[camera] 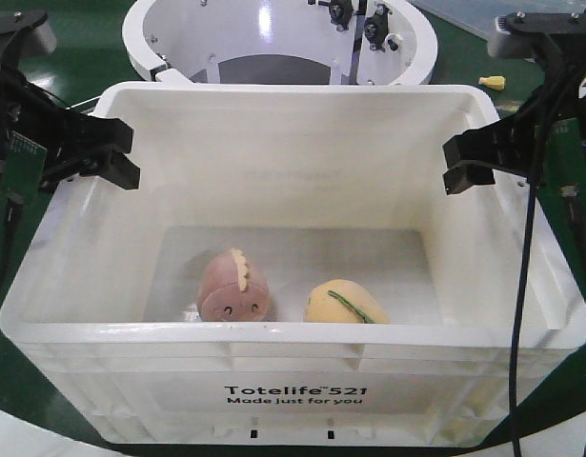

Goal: Place moving items into box and shelve
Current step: 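Grip the tote's two side rims with the left and right grippers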

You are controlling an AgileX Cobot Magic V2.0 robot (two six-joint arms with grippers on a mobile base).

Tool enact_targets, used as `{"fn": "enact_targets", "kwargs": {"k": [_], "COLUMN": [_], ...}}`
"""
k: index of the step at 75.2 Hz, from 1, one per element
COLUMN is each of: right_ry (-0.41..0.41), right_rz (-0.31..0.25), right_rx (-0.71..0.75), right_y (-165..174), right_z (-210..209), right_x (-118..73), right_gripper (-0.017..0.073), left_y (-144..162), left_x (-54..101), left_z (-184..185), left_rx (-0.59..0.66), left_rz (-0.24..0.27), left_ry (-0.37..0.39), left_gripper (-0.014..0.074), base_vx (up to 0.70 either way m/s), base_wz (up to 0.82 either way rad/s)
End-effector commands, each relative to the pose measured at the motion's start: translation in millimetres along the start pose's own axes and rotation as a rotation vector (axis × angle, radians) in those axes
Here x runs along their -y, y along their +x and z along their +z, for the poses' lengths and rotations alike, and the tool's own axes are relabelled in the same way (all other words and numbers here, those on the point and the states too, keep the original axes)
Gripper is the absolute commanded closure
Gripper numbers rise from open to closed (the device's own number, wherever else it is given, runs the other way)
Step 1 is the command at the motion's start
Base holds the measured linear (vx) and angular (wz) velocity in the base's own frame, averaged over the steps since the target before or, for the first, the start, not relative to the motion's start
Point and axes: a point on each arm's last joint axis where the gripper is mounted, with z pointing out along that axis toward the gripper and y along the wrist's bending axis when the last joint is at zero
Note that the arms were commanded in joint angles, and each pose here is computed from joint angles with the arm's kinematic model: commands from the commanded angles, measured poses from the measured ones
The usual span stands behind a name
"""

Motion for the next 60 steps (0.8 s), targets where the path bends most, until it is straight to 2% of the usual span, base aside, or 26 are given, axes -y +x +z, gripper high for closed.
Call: {"fn": "enact_targets", "kwargs": {"k": [1, 15, 25, 34, 53, 60], "right_ry": [-0.022, -0.032, -0.031, -0.031, -0.031, -0.031], "right_rz": [-0.004, 0.002, 0.009, 0.022, 0.022, 0.022], "right_rx": [0.067, 0.022, 0.014, 0.016, 0.013, 0.015], "right_y": [-7, -9, -10, -10, -10, -10], "right_z": [-11, 1, 4, 4, 4, 4], "right_x": [-2.2, -3.3, -3.3, -3.3, -3.3, -3.3], "right_gripper": [0.0012, 0.0077, 0.0165, 0.0274, 0.0561, 0.0571], "left_y": [-8, -9, -8, -7, -8, -9], "left_x": [6.7, 6.1, 6.0, 5.9, 6.2, 6.4], "left_z": [-15, -10, -10, -10, -11, -12], "left_rx": [0.086, 0.072, 0.063, 0.056, 0.071, 0.088], "left_rz": [-0.003, -0.002, -0.002, -0.002, -0.003, 0.001], "left_ry": [0.042, 0.038, 0.037, 0.036, 0.038, 0.04], "left_gripper": [0.0035, 0.0041, 0.0107, 0.0243, 0.0602, 0.0601], "base_vx": [0.0, 0.0, 0.0, 0.0, 0.0, 0.0], "base_wz": [0.0, 0.0, 0.0, 0.0, 0.0, 0.0]}}
